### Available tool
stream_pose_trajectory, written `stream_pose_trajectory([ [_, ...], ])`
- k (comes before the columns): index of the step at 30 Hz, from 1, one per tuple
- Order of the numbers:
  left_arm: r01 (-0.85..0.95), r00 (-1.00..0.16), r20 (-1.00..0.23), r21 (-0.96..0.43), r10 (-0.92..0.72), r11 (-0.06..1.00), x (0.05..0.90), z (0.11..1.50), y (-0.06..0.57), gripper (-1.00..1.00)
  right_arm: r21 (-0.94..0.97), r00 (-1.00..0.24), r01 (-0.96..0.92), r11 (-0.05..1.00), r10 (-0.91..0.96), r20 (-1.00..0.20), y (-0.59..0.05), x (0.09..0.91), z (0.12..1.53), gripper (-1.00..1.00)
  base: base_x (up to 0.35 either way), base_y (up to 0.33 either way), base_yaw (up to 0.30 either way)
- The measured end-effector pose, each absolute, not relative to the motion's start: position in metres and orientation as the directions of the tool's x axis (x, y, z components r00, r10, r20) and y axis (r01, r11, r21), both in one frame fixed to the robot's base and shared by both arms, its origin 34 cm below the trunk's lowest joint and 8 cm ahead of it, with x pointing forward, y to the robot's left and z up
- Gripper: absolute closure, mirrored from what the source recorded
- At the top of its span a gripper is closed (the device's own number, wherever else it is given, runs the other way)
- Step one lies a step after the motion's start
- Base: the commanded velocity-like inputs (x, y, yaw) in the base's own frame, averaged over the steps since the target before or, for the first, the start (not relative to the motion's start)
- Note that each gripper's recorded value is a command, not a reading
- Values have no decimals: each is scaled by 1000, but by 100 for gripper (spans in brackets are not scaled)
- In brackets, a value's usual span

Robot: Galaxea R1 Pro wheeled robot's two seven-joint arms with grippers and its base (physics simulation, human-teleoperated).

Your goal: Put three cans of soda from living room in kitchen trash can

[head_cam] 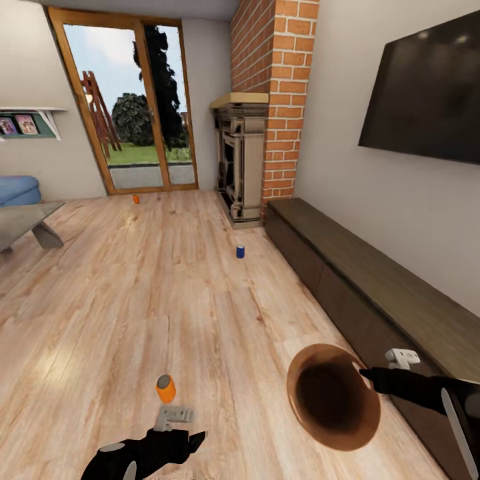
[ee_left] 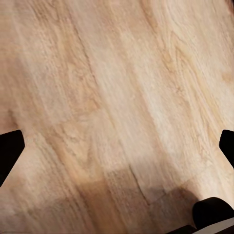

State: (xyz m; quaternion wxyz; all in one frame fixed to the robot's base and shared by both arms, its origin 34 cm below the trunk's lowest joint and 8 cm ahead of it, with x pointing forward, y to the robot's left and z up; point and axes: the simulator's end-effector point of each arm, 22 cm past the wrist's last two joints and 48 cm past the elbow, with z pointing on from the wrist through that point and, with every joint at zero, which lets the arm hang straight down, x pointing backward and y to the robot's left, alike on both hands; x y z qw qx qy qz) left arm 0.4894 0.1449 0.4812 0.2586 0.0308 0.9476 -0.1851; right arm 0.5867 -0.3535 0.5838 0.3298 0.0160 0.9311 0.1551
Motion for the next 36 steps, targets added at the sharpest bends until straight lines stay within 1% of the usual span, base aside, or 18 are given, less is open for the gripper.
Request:
stream_pose_trajectory([
  [6, 154, -864, -501, -334, -37, 930, 489, 481, 145, -100, 312, -785, -51, 949, 155, -599, -358, 585, 584, 100, 0, 0, 273],
  [36, 151, -869, -493, -336, -36, 930, 487, 478, 145, -100, 307, -785, -50, 951, 152, -600, -359, 585, 584, 100, 0, 0, 273],
])
